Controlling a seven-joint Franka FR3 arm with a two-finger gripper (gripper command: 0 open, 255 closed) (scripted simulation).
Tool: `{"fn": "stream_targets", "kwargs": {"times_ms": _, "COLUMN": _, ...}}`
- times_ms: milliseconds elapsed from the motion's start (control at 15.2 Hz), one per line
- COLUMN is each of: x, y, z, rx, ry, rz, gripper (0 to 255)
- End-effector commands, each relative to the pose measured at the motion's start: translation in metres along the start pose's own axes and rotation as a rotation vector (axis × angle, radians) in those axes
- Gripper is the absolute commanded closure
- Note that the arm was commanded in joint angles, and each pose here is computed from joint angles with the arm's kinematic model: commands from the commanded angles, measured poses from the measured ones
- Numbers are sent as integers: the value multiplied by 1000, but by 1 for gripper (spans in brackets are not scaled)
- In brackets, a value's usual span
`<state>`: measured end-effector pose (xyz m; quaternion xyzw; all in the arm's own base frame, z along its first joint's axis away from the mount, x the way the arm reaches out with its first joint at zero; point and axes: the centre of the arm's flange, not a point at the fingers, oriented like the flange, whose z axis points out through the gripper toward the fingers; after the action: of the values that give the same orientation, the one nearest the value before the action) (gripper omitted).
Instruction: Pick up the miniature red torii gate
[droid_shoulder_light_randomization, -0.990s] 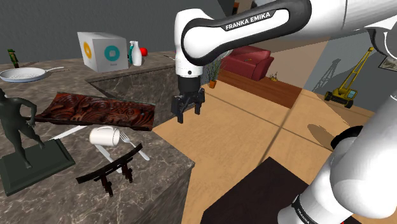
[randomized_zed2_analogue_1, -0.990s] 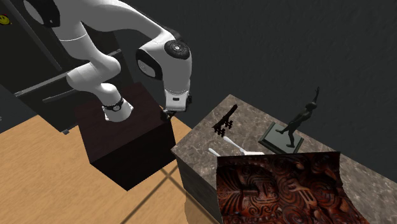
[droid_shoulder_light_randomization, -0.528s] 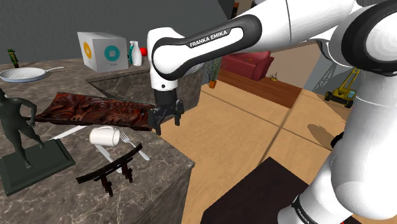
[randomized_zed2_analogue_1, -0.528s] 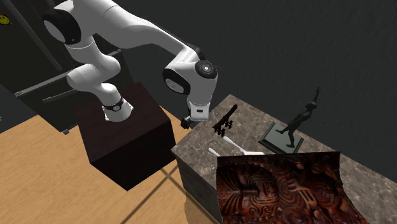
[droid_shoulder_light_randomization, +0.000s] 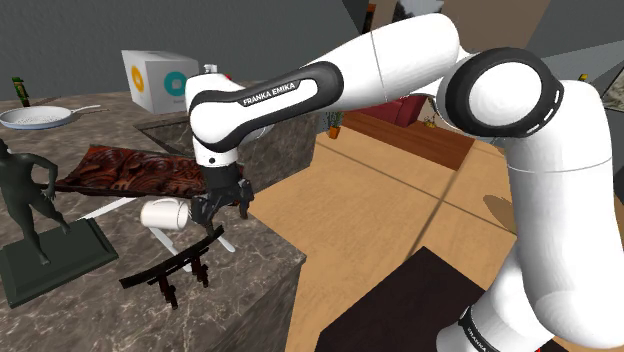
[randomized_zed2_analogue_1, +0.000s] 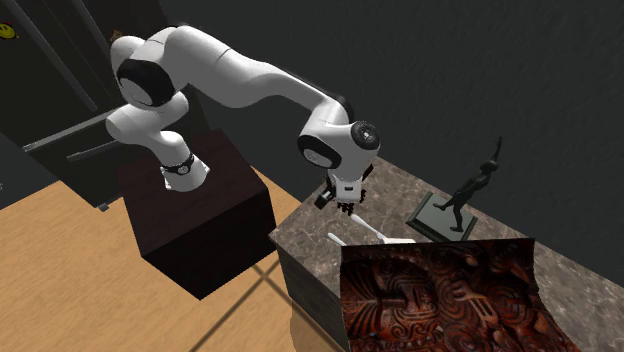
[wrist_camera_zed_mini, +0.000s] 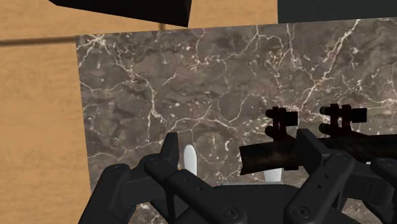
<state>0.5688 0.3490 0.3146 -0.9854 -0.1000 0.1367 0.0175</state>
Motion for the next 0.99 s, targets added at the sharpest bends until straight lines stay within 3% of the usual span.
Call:
{"fn": "stream_targets", "kwargs": {"times_ms": 0, "x": 20, "y": -16, "z": 12, "rx": 8, "ry": -16, "rz": -4, "gripper": 0}}
{"fn": "stream_targets", "kwargs": {"times_ms": 396, "x": 71, "y": -65, "z": 52, "rx": 32, "ry": -61, "rz": -16, "gripper": 0}}
{"fn": "stream_targets", "kwargs": {"times_ms": 924, "x": 85, "y": -66, "z": 93, "rx": 34, "ry": -64, "rz": -17, "gripper": 0}}
